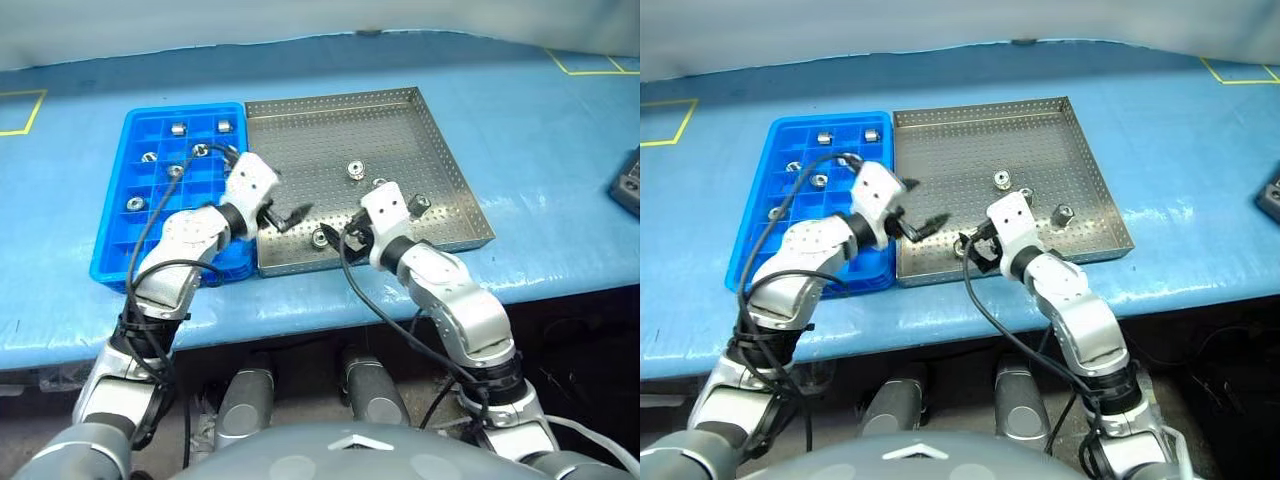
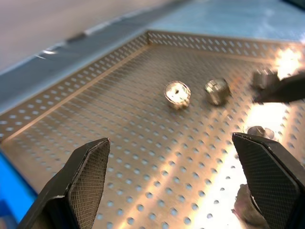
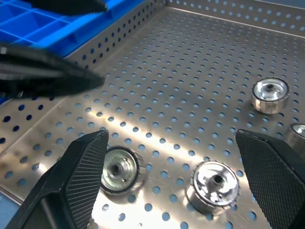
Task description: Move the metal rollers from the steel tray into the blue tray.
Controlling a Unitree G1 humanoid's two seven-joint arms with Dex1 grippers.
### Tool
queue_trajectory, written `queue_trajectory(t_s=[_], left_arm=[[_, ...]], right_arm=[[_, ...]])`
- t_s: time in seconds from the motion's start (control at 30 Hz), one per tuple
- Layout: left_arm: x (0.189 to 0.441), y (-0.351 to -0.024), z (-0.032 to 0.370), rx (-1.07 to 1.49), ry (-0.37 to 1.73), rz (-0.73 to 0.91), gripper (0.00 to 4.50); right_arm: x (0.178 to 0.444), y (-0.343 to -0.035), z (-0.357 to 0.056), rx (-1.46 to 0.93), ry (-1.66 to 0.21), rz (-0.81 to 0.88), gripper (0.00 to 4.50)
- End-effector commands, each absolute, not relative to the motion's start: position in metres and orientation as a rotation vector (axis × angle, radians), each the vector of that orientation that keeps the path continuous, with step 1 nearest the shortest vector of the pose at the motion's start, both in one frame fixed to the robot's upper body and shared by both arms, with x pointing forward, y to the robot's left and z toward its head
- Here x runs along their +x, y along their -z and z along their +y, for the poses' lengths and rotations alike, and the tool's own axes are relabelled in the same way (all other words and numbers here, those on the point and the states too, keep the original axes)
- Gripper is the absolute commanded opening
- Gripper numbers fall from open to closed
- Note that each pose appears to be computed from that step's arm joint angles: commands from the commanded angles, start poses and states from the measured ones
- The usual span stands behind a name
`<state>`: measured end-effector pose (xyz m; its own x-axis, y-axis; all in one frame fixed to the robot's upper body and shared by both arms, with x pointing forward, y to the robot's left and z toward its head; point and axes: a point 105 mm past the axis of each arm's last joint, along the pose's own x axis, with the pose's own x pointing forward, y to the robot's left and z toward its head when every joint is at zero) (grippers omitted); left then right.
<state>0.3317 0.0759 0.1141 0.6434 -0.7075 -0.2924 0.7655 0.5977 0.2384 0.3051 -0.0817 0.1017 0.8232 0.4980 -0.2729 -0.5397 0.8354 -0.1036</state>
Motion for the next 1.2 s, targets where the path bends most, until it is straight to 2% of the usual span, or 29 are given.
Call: queue_trajectory(t_s=[0.03,0.23,0.47,0.6,0.87,0.97,1.2], left_arm=[[0.325,-0.112,0.06,0.428,0.982,0.174,4.47],[0.321,-0.09,0.055,0.531,1.081,0.255,4.47],[0.333,-0.082,0.063,0.612,1.014,0.29,4.47],[0.334,-0.079,0.063,0.612,1.019,0.306,3.66],[0.334,-0.078,0.062,0.607,1.024,0.306,1.08],[0.338,-0.087,0.065,0.564,0.978,0.269,0.04],[0.346,-0.12,0.092,0.306,0.747,0.173,0.02]], right_arm=[[0.293,-0.11,-0.088,-0.198,-0.582,0.217,4.5],[0.279,-0.102,-0.096,-0.217,-0.587,0.26,4.5],[0.277,-0.102,-0.093,-0.187,-0.568,0.255,4.5],[0.278,-0.102,-0.09,-0.171,-0.56,0.251,4.5],[0.282,-0.103,-0.086,-0.15,-0.545,0.243,4.5],[0.282,-0.102,-0.086,-0.15,-0.544,0.245,4.5],[0.283,-0.102,-0.081,-0.146,-0.569,0.248,4.5]])
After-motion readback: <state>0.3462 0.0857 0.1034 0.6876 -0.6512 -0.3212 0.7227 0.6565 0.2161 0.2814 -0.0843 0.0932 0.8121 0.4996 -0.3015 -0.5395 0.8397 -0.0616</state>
